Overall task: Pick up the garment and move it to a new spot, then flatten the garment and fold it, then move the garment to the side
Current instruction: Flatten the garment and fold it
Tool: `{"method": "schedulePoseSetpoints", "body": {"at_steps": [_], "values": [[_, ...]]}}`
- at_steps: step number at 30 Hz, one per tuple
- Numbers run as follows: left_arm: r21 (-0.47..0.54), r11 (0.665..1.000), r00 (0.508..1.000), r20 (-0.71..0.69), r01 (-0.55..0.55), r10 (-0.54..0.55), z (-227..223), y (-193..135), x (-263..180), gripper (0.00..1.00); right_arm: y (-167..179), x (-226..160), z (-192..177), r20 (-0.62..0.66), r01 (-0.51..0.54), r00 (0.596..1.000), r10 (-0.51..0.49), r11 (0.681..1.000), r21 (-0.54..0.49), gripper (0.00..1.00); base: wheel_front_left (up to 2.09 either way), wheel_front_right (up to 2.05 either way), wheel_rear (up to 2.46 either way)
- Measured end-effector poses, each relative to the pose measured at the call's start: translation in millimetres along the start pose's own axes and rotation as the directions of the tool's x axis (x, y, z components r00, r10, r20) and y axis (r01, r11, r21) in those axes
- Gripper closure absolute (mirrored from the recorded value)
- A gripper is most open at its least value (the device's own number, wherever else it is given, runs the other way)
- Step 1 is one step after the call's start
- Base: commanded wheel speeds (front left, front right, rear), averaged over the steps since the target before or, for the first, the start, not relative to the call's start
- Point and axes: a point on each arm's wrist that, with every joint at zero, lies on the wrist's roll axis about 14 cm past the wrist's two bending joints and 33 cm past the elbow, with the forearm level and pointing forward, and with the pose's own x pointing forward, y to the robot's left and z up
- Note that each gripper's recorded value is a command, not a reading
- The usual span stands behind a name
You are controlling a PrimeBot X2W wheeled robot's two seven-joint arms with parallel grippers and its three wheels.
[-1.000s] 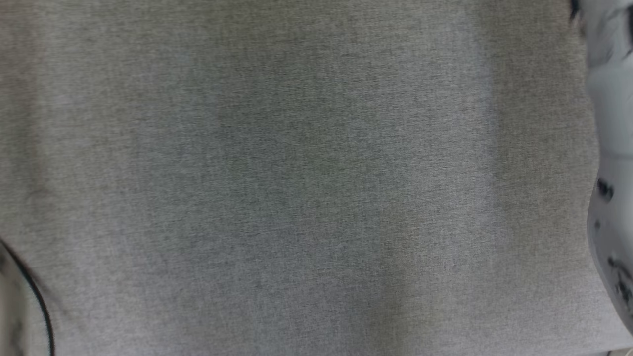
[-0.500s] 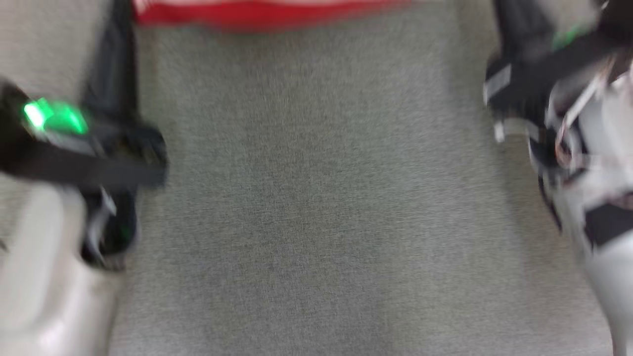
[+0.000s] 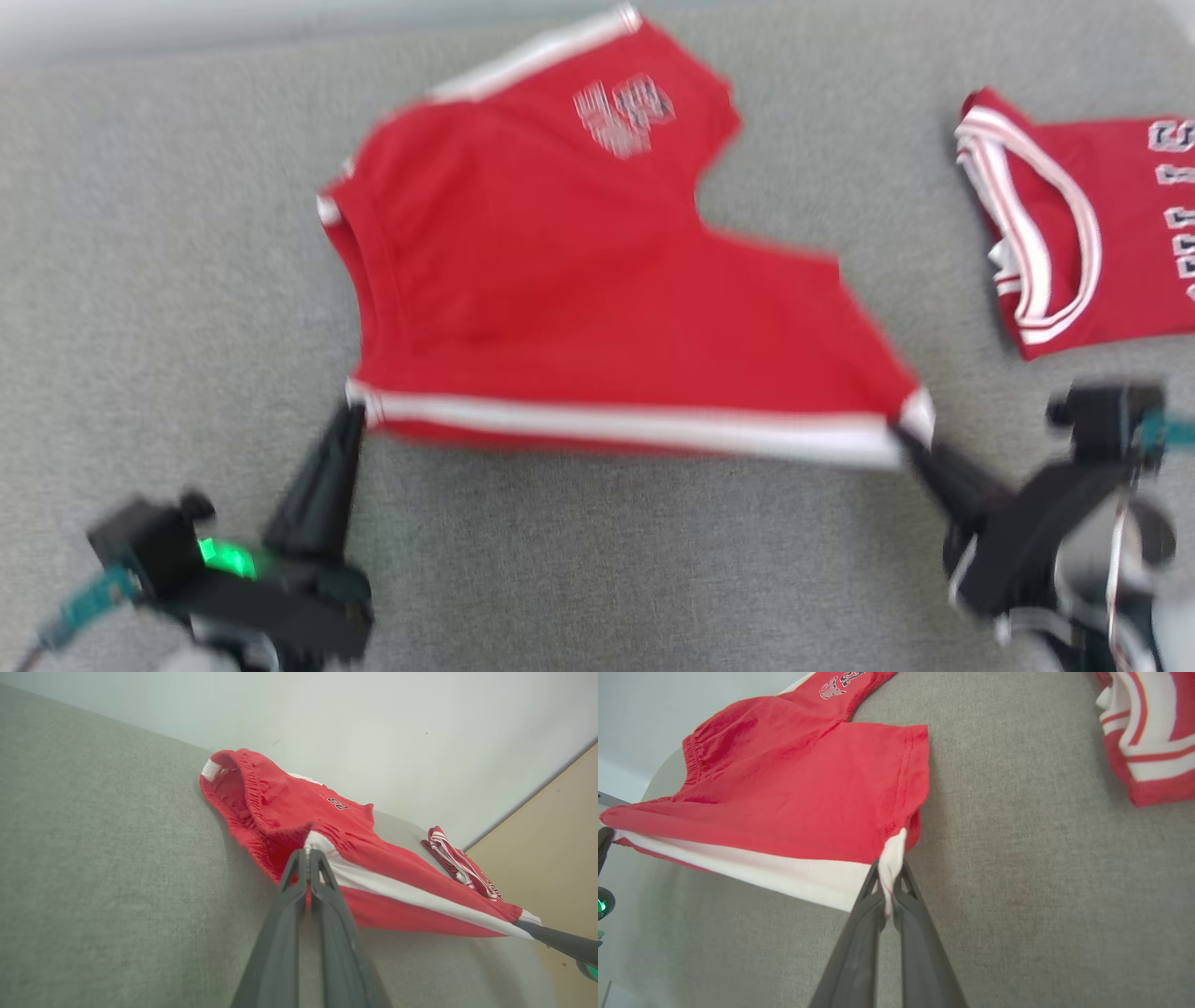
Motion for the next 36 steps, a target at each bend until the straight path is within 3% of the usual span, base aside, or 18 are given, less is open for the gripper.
{"method": "schedulePoseSetpoints", "body": {"at_steps": [8, 15, 24, 29, 33, 36], "values": [[-0.036, 0.996, 0.993, -0.089, -0.076, 0.073, -17, -16, -66, 1.00, 16, -68, -66, -0.187, 0.066, 0.981, -0.048, 0.994, 0.092, 1.00, 0.00, 0.00, 0.00], [-0.035, 0.993, 0.972, -0.214, -0.110, 0.100, -40, -23, -101, 1.00, 18, -90, -93, -0.325, 0.110, 0.943, -0.073, 0.989, 0.097, 1.00, 0.00, 0.00, 0.00], [-0.055, 0.996, 0.990, -0.130, -0.070, 0.062, -17, -37, -79, 1.00, 20, -62, -36, -0.211, 0.077, 0.974, -0.087, 0.995, -0.058, 1.00, 0.00, 0.00, 0.00], [-0.059, 0.998, 0.996, -0.085, -0.030, 0.024, -4, -42, -52, 1.00, 18, -29, 1, -0.170, 0.053, 0.982, -0.080, 0.986, -0.157, 1.00, 0.00, 0.00, 0.00], [0.014, 1.000, 0.997, -0.072, -0.011, 0.012, 2, -39, -31, 1.00, 19, 2, 25, -0.158, 0.023, 0.986, -0.055, 0.980, -0.198, 1.00, 0.00, 0.00, 0.00], [0.010, 1.000, 0.998, -0.058, -0.015, 0.015, 4, -37, -17, 1.00, 17, 25, 44, -0.143, 0.022, 0.988, -0.061, 0.967, -0.256, 1.00, 0.00, 0.00, 0.00]]}}
